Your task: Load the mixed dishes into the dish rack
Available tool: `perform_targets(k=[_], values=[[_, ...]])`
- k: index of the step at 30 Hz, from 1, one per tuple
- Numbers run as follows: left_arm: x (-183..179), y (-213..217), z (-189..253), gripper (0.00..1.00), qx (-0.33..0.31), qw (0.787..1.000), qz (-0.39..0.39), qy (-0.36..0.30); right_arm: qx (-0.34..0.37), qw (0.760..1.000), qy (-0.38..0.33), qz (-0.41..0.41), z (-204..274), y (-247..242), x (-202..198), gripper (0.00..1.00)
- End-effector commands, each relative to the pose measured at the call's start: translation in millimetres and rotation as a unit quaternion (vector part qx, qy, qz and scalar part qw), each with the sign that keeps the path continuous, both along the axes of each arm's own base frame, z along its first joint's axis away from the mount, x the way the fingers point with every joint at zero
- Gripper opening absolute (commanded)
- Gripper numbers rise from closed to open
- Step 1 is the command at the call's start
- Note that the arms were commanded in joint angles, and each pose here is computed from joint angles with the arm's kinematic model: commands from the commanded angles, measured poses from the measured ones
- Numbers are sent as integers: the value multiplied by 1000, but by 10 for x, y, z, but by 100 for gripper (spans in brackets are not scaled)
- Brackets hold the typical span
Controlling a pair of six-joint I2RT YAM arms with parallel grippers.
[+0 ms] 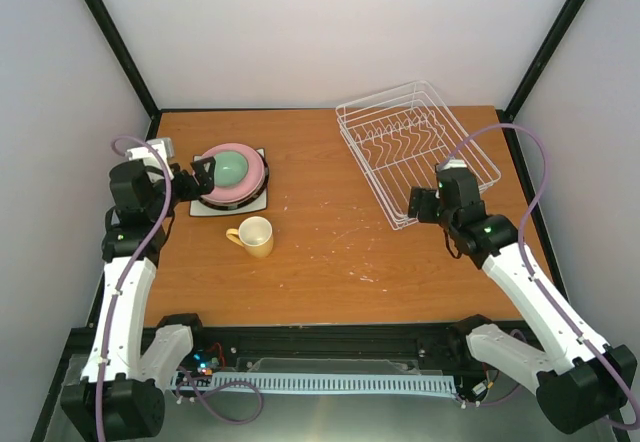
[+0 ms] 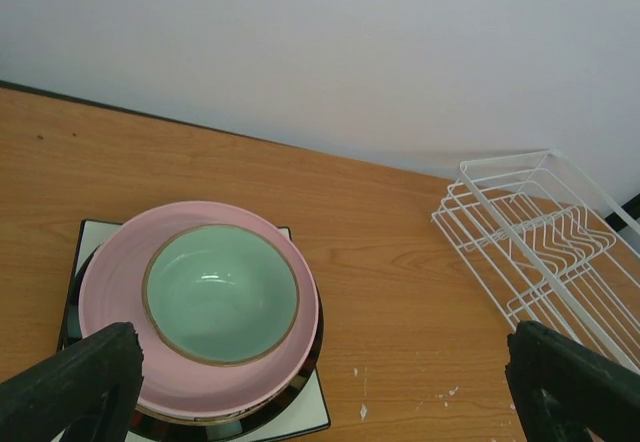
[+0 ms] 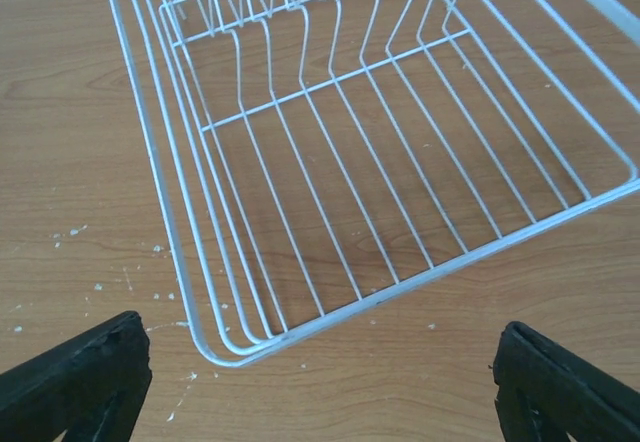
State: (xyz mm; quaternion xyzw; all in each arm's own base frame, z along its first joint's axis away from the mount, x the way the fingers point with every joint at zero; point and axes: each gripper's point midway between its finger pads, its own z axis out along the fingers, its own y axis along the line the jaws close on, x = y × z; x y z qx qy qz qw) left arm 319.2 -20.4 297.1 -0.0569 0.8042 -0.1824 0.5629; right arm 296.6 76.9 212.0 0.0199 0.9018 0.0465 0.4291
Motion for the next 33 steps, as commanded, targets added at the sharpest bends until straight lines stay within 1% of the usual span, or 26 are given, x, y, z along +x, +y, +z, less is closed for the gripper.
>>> perform_targets(k=[1, 3, 4, 6, 7, 8, 11, 13, 16, 18, 21, 25, 29, 33], values=[[24, 7, 123, 100, 12, 1000, -6, -3, -61, 998, -19, -11, 264, -159, 54, 89], [36, 10, 169, 100, 18, 1000, -7, -7, -107, 994, -5, -10, 288, -232, 86, 83], [45, 9, 193, 100, 19, 1000, -8, -9, -131, 991, 3, -26, 318, -309, 111, 80], [55, 7, 210, 100, 18, 1000, -8, -11, -197, 975, 31, -95, 259, -572, 181, 73], [59, -2, 214, 100, 17, 1000, -11, -13, -208, 970, 41, -115, 236, -634, 214, 69], [68, -5, 205, 100, 15, 1000, -12, -13, -199, 971, 53, -123, 212, -652, 272, 68], [80, -58, 188, 99, 3, 1000, -26, -12, -113, 983, 91, -113, 99, -661, 521, 69], [81, -111, 188, 98, -4, 999, -41, -11, -77, 983, 107, -127, 75, -758, 686, 69], [78, -146, 186, 96, -3, 998, -53, -13, -85, 982, 101, -133, 214, -840, 959, 67], [91, -126, 163, 97, 5, 999, -50, -12, -99, 980, 109, -131, 254, -846, 1117, 66], [96, -104, 154, 96, 14, 999, -46, -11, -145, 969, 124, -158, 261, -1002, 1260, 68], [80, -97, 124, 96, 21, 999, -44, -11, -153, 960, 132, -192, 142, -1260, 1280, 71], [71, -97, 51, 96, 21, 999, -45, -6, -155, 949, 161, -221, -92, -1522, 1254, 71], [79, -99, -16, 96, 21, 999, -46, -3, -150, 943, 162, -250, -117, -1719, 1222, 71]])
